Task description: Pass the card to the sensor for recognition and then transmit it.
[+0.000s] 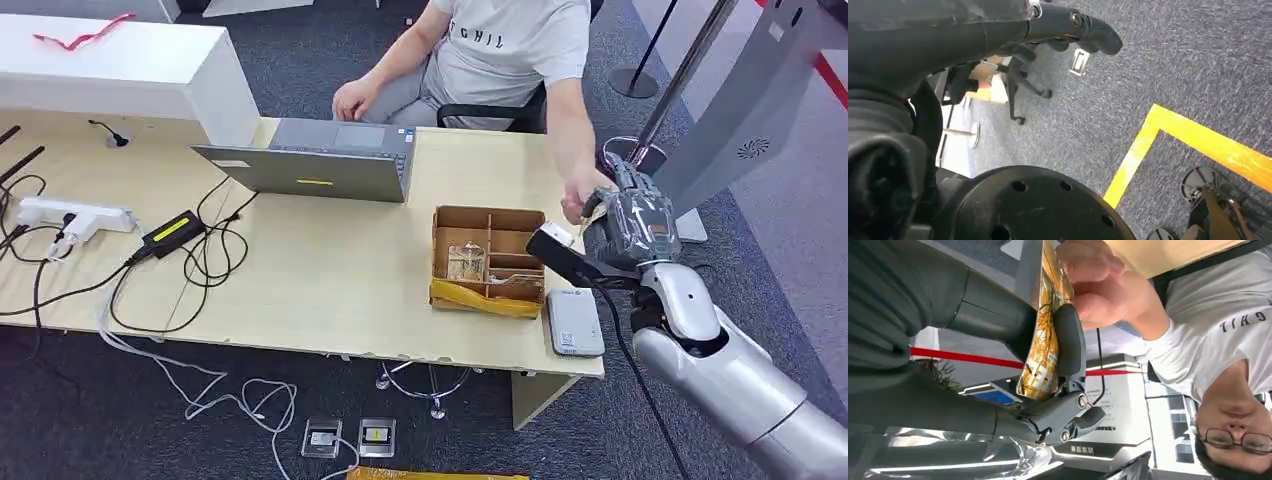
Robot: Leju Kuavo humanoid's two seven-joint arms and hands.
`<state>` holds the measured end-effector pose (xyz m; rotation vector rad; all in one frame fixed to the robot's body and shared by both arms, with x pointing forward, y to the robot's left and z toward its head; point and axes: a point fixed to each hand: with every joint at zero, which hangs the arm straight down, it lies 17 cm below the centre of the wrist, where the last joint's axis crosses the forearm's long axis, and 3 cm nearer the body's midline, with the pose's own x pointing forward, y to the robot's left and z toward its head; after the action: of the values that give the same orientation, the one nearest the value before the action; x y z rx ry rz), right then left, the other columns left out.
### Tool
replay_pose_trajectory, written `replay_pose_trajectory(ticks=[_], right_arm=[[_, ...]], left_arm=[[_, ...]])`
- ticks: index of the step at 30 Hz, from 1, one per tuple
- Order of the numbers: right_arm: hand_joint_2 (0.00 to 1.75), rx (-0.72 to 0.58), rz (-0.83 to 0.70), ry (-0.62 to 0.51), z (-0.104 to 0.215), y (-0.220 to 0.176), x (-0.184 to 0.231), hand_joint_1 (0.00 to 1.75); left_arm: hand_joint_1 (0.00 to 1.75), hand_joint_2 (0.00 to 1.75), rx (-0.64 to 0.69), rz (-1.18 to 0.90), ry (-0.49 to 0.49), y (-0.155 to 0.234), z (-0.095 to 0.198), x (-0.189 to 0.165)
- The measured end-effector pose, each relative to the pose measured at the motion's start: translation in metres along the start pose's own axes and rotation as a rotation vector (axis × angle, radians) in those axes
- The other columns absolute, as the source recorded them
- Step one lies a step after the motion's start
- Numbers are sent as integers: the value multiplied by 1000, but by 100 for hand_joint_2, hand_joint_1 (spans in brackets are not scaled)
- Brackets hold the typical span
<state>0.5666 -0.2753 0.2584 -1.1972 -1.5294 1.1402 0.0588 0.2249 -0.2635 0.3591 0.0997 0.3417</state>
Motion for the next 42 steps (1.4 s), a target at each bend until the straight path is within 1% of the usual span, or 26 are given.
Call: replay_pose_trajectory(ticks=[6,11,14,19,27,32,37,42], right_arm=[[175,-5,-3,13,-1,-3,-4,175],[175,14,-7,24,3,5,-7,175],[175,32,-14,29,9,17,-10,175],[175,55,-16,0,18,41,-12,175],[175,123,-54,-5,21,83,-7,175],[175,158,-21,-13,23,104,-2,175],[175,187,-32,19,26,120,-7,175],[175,195,-54,78,29,128,-26,175]], left_arm=[[0,0,14,1,-4,4,-1,0],[0,0,16,1,-8,4,-1,1],[0,0,17,-2,-8,4,-1,1],[0,0,25,-9,-7,6,-1,1],[0,0,49,-16,0,9,-1,-1],[0,0,52,-25,4,9,0,-1],[0,0,49,-17,-9,8,0,1],[0,0,43,-5,-21,7,0,3]])
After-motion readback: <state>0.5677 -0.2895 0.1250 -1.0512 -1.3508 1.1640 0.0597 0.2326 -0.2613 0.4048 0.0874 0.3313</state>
